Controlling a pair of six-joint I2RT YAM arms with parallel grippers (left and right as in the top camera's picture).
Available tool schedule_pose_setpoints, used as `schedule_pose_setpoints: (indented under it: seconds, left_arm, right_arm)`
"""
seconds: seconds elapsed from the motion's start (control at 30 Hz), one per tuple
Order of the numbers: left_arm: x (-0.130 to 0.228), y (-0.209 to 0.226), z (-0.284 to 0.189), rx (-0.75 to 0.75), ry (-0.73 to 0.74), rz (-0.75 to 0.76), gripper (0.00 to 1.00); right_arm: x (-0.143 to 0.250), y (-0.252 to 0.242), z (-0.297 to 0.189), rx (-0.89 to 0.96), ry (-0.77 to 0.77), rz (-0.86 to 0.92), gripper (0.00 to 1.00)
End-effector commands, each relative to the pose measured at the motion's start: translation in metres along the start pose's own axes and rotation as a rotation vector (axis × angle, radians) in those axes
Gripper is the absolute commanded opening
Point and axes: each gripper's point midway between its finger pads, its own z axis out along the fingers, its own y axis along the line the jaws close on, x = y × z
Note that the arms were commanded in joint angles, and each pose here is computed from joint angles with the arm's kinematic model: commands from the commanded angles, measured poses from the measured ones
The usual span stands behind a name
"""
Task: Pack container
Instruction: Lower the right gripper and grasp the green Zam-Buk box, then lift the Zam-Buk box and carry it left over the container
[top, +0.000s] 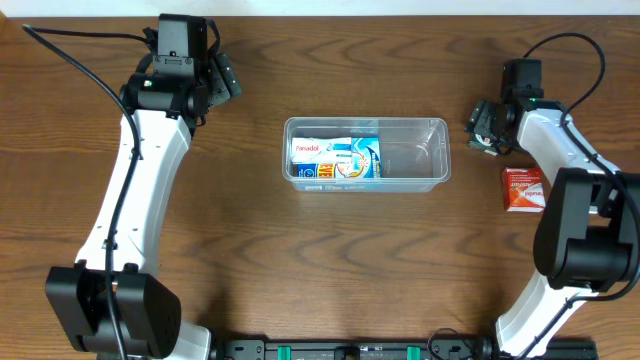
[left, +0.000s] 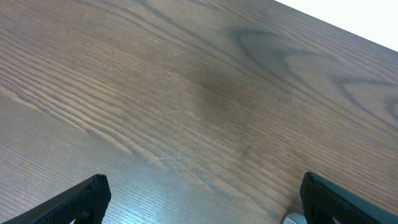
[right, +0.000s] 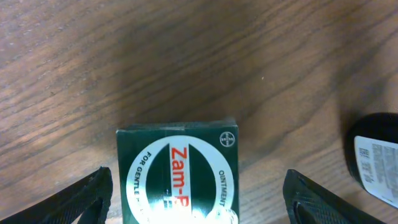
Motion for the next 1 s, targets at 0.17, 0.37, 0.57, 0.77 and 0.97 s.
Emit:
schedule_pose_setpoints:
  seconds: [0.17,0.37,0.57,0.77,0.97]
  left_arm:
    - [-0.005,0.001,-0.004,-0.006,-0.015,0.014,0.98]
    - [-0.005,0.001,-0.004,-0.006,-0.015,0.014,0.98]
    - [-0.005,0.001,-0.004,-0.006,-0.015,0.014,0.98]
    - [-0.005,0.001,-0.004,-0.006,-0.015,0.014,0.98]
    - [-0.005,0.001,-0.004,-0.006,-0.015,0.014,0.98]
  right_arm:
    - [0.008,0.008,0.023,-0.027,0.028,0.014,0.83]
    - [0.012,0.008,0.028,-0.023,0.039,0.015,0.77]
    - [0.013,0.008,0.028,-0.023,0.043,0.014,0.65]
    - [0.012,0.012,0.027,-0.042,0.045,-0.010,0.50]
    - [-0.015,0.017,-0.004,-0.072,-0.039,-0.032,0.52]
